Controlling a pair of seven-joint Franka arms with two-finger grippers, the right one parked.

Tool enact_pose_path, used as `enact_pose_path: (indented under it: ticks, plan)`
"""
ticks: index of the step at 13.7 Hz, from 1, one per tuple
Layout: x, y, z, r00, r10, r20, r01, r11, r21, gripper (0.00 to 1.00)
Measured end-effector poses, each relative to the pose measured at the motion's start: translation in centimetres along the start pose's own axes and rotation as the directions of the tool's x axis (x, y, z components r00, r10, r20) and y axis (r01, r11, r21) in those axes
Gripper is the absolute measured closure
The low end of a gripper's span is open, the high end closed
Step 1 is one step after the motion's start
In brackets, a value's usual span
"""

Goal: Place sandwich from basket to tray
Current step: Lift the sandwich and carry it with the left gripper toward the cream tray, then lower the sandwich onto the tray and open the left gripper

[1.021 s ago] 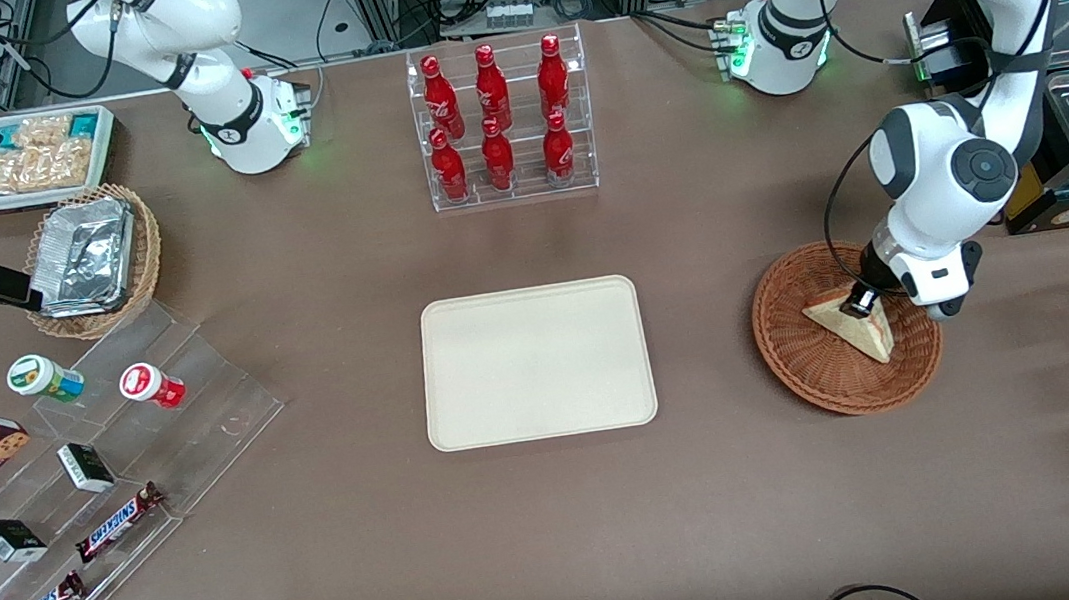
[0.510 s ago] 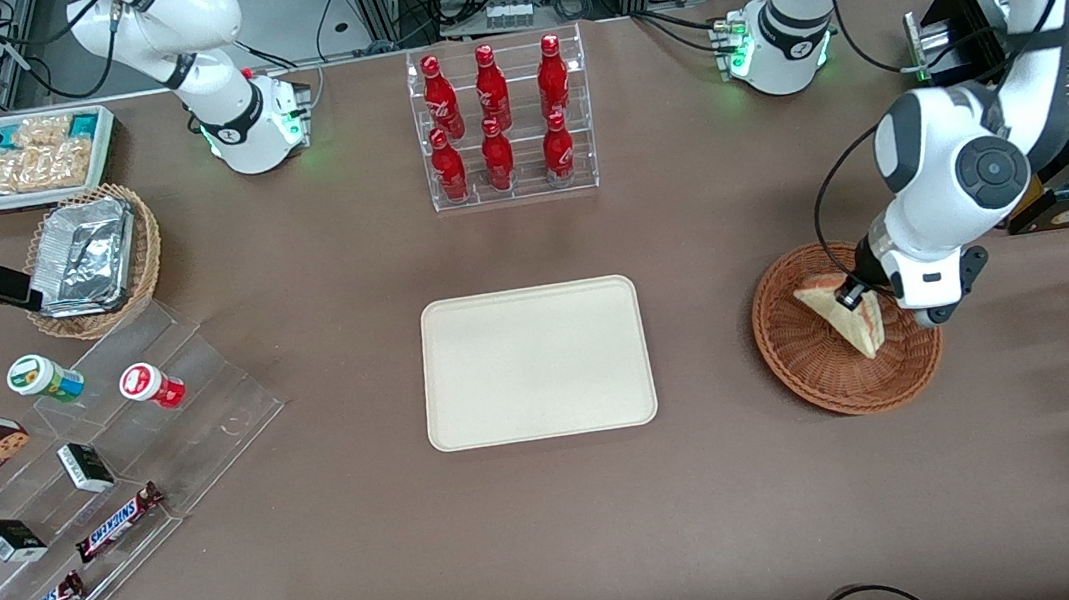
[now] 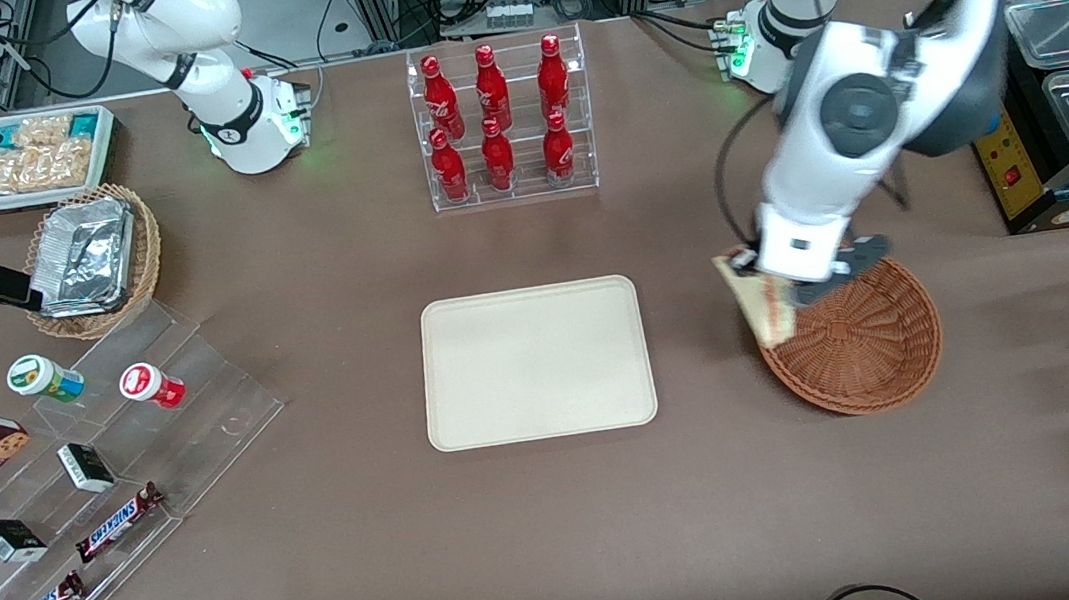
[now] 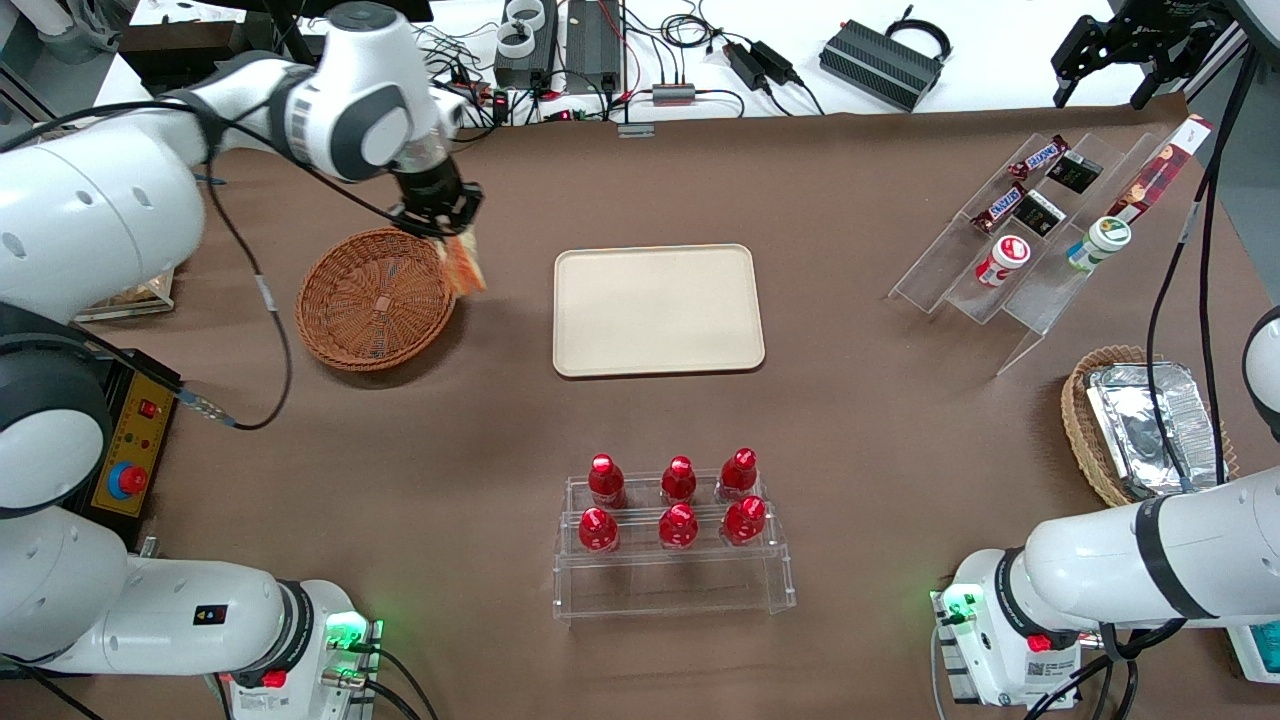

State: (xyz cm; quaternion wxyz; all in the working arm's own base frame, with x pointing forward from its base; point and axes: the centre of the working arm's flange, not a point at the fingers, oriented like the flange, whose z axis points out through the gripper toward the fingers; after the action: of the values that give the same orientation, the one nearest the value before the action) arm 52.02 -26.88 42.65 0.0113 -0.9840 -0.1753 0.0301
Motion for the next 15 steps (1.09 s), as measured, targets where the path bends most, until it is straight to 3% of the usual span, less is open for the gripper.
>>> enact_pose_path:
  ticks: [3, 9, 11, 15]
  plan:
    - [-4.0, 6.8, 0.2, 0.991, 0.127, -0.031, -0.127, 0.992, -0.001, 0.85]
    - [-12.2, 20.6, 10.4, 0.974, 0.199, -0.11, -0.19, 0.978, 0.085, 0.85]
    - [-13.1, 23.0, 14.6, 0.973, 0.206, -0.107, -0.195, 0.976, 0.1, 0.85]
    - [-11.9, 25.3, 17.6, 0.974, 0.199, -0.111, -0.189, 0.978, 0.091, 0.85]
